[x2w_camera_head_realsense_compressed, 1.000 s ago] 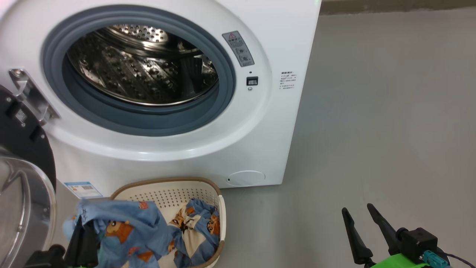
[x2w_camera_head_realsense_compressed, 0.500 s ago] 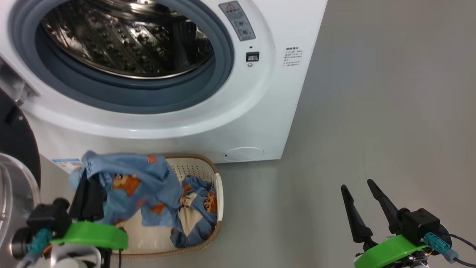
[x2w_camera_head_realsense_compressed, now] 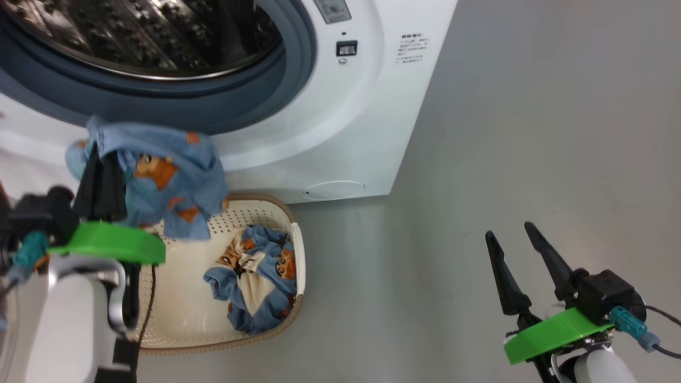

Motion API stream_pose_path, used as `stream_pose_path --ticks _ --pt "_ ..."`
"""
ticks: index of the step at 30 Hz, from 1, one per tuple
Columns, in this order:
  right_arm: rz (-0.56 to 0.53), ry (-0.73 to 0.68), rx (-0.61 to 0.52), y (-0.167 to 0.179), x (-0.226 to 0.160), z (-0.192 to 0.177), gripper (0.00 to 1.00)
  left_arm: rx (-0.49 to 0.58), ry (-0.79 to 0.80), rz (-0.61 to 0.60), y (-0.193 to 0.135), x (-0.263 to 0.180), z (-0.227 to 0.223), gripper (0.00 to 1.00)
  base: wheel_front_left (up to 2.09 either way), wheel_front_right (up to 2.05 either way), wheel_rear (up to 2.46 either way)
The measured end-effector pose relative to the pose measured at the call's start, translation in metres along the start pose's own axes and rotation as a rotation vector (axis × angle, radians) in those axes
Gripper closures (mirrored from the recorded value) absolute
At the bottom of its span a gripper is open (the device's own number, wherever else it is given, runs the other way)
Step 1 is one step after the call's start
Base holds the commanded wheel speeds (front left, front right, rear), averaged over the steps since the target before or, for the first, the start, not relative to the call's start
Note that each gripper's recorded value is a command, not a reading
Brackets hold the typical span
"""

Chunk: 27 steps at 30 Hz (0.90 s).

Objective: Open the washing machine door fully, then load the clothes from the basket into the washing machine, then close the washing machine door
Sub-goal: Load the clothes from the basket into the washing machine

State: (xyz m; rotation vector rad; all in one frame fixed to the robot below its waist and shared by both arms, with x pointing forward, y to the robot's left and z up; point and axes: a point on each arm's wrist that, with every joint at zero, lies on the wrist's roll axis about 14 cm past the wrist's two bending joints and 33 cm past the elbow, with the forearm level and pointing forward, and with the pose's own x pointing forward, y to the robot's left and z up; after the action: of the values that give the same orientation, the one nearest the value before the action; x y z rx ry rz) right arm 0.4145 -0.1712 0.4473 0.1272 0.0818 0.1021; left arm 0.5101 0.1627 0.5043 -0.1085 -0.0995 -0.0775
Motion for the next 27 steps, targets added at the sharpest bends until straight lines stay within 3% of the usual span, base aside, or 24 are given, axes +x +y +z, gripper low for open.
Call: stream_pose_path --ticks 19,27 --pt "-0.034 0.056 -0.005 -0.014 0.015 -0.024 0.00 0.006 0.004 -0.102 -0.031 0.098 -0.012 1.00 0.00 0.00 0.00" --pt "-0.069 0.089 0.002 -0.025 0.021 -0.040 0.00 -0.007 0.079 -0.136 -0.046 0.134 -0.047 1.00 0.00 0.00 0.00"
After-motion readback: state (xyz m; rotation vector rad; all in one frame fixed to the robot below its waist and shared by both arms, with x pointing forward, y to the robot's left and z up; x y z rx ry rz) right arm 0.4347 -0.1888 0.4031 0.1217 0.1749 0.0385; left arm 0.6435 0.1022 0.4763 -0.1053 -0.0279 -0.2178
